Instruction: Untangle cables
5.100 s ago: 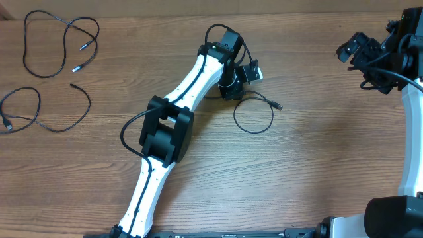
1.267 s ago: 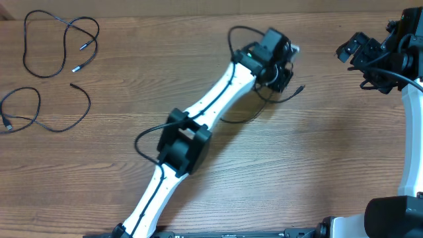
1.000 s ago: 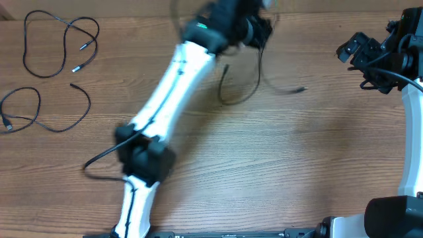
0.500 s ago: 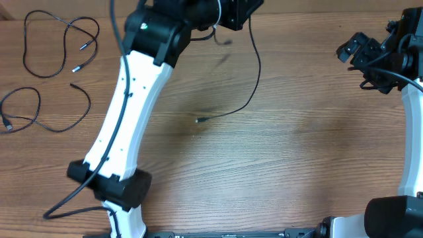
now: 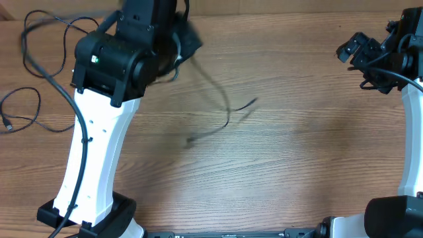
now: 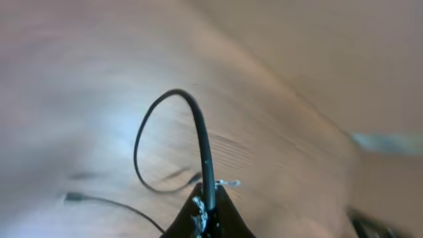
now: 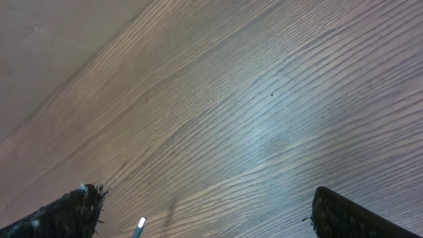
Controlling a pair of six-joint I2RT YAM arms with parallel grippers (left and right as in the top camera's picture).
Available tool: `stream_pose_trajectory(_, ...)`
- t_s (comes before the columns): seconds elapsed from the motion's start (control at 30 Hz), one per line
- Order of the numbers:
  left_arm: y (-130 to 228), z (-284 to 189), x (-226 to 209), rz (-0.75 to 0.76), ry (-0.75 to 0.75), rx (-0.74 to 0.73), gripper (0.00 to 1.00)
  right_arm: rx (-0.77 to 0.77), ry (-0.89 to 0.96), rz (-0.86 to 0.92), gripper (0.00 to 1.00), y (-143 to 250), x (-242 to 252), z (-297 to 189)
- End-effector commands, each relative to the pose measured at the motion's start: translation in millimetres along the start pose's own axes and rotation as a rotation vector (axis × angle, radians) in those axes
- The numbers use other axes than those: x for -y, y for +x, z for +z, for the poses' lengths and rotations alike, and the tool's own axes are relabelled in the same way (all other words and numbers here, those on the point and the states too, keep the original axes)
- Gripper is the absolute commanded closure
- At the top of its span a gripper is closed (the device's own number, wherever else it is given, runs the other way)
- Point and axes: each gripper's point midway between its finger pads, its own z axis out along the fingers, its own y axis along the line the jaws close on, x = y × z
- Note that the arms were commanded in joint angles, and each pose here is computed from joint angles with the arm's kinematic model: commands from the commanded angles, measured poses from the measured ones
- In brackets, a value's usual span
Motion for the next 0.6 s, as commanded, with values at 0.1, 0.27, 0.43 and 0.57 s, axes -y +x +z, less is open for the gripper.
stream_pose_trajectory(0.1, -43, -13, -70, -0.495, -0.237, 0.251, 0.96, 0.016, -0.013, 0.000, 0.00, -4, -4, -4)
stream_pose_trajectory(0.27, -53, -20, -104, -0.622, -0.335, 0.294, 0.96, 0.016, -0.013, 0.000, 0.00, -4, -4, -4)
stream_pose_trajectory(0.43, -66, -17, -126, -0.707, -0.382, 0.324, 0.96, 0.016, -0.013, 0.000, 0.00, -4, -4, -4)
stream_pose_trajectory(0.57, -68, -12, -140, -0.849, -0.401, 0.322, 0.96, 0.016, -0.013, 0.000, 0.00, -4, -4, -4)
